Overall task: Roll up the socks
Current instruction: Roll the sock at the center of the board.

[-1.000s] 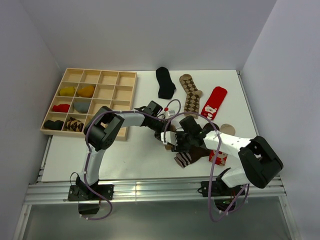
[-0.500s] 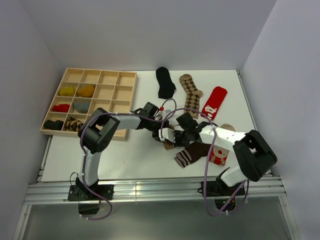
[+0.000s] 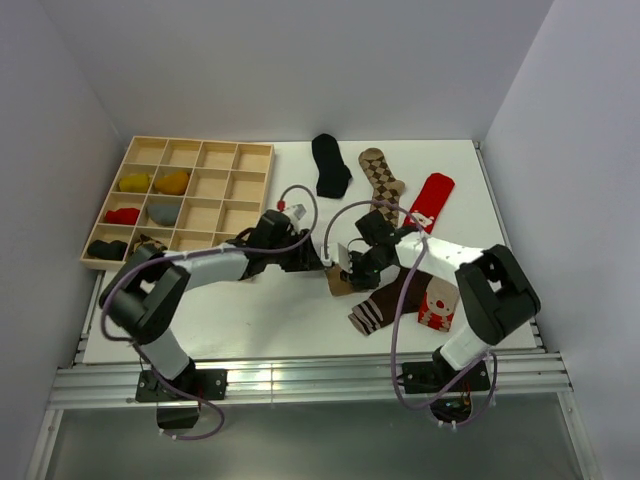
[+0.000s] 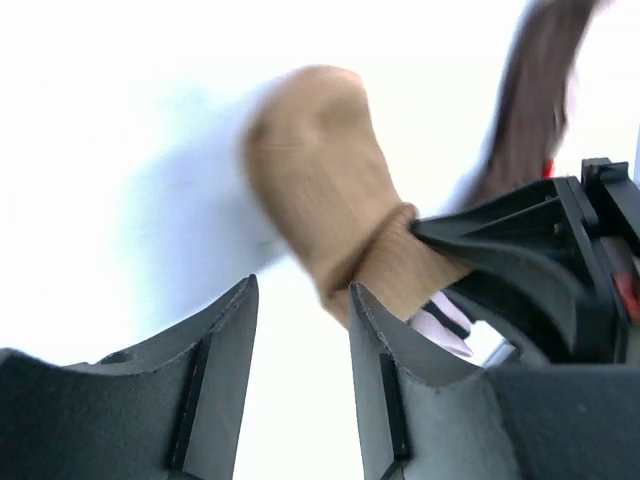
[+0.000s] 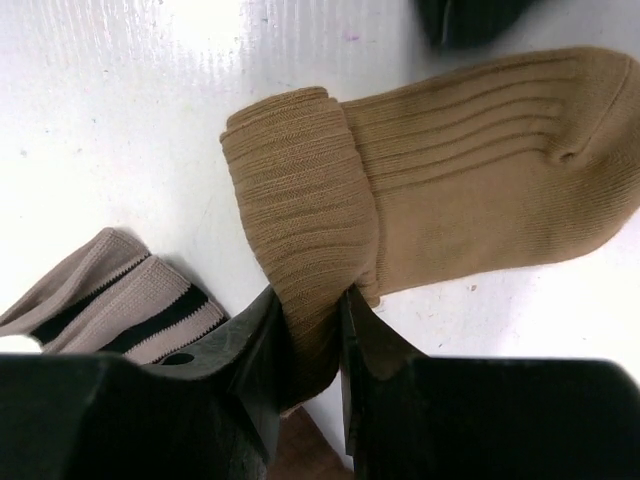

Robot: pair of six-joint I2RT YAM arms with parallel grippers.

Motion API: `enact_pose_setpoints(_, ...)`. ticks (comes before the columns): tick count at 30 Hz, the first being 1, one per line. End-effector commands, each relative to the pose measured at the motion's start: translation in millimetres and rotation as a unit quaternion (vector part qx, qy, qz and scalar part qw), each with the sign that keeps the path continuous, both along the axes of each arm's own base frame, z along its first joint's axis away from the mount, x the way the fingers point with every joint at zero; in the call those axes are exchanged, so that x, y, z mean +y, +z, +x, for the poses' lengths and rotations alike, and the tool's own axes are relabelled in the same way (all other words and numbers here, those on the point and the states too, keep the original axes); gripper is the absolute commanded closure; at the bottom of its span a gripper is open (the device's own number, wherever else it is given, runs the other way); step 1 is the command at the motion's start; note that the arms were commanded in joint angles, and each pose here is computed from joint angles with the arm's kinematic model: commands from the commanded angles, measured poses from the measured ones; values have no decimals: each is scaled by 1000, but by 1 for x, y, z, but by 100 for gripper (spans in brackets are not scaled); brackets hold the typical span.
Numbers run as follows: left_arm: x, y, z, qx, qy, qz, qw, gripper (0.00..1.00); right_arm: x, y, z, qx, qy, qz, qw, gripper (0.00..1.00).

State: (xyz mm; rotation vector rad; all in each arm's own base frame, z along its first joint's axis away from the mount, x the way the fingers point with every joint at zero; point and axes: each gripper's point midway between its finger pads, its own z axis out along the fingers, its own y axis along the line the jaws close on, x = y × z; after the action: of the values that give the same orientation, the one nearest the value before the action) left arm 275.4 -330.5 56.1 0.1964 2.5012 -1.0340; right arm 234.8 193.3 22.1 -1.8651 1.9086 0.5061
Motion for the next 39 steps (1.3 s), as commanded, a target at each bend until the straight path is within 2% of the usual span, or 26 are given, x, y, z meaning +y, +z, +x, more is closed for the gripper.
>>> enact_pose_setpoints(1, 24, 41, 34, -102, 108, -13, 989, 54, -12, 0, -8, 72, -4, -27, 997, 82)
enact_pose_setpoints(3, 39, 39, 36, -128, 129, 8, 983, 54, -17, -2, -13, 120, -7, -35, 992, 82)
enact_pose_setpoints(5, 40, 50, 32, -165, 119, 11, 979, 53, -18, 2, -10, 165, -10, -40, 985, 82)
enact_pose_setpoints(6, 49, 51, 39, -190, 145, 36, 970, 53, -18, 4, -9, 182, -13, -39, 982, 82)
enact_pose_setpoints(7, 50, 55, 36, -223, 133, 54, 964, 52, -15, 3, -1, 193, -14, -41, 980, 82)
enact_pose_setpoints(8, 39, 55, 25, -241, 113, 66, 962, 52, -18, 4, -5, 216, -19, -49, 975, 82)
enact_pose_setpoints(10, 37, 56, 24, -279, 118, 104, 947, 51, -16, 8, 4, 227, -22, -54, 972, 82)
enact_pose_setpoints(11, 23, 57, 13, -302, 87, 115, 942, 51, -18, 3, -2, 256, -26, -66, 964, 82)
enact_pose_setpoints(13, 14, 54, 9, -327, 67, 133, 933, 49, -17, 3, 5, 263, -34, -72, 962, 82)
enact_pose_setpoints(17, -16, 56, -9, -372, 2, 128, 919, 43, -18, -2, 3, 294, -37, -87, 951, 82)
enact_pose_setpoints(22, -48, 40, -22, -400, -91, 145, 901, 43, -18, -7, 7, 304, -43, -96, 947, 81)
enact_pose_setpoints(28, -69, 26, -27, -427, -136, 148, 881, 43, -21, -8, 9, 315, -49, -107, 942, 80)
enact_pose_setpoints(31, -76, 19, -33, -431, -160, 132, 878, 42, -20, -9, 11, 318, -52, -109, 940, 80)
enact_pose_setpoints(39, -89, -12, -37, -403, -193, 139, 884, 46, -17, -9, 16, 317, -56, -103, 941, 80)
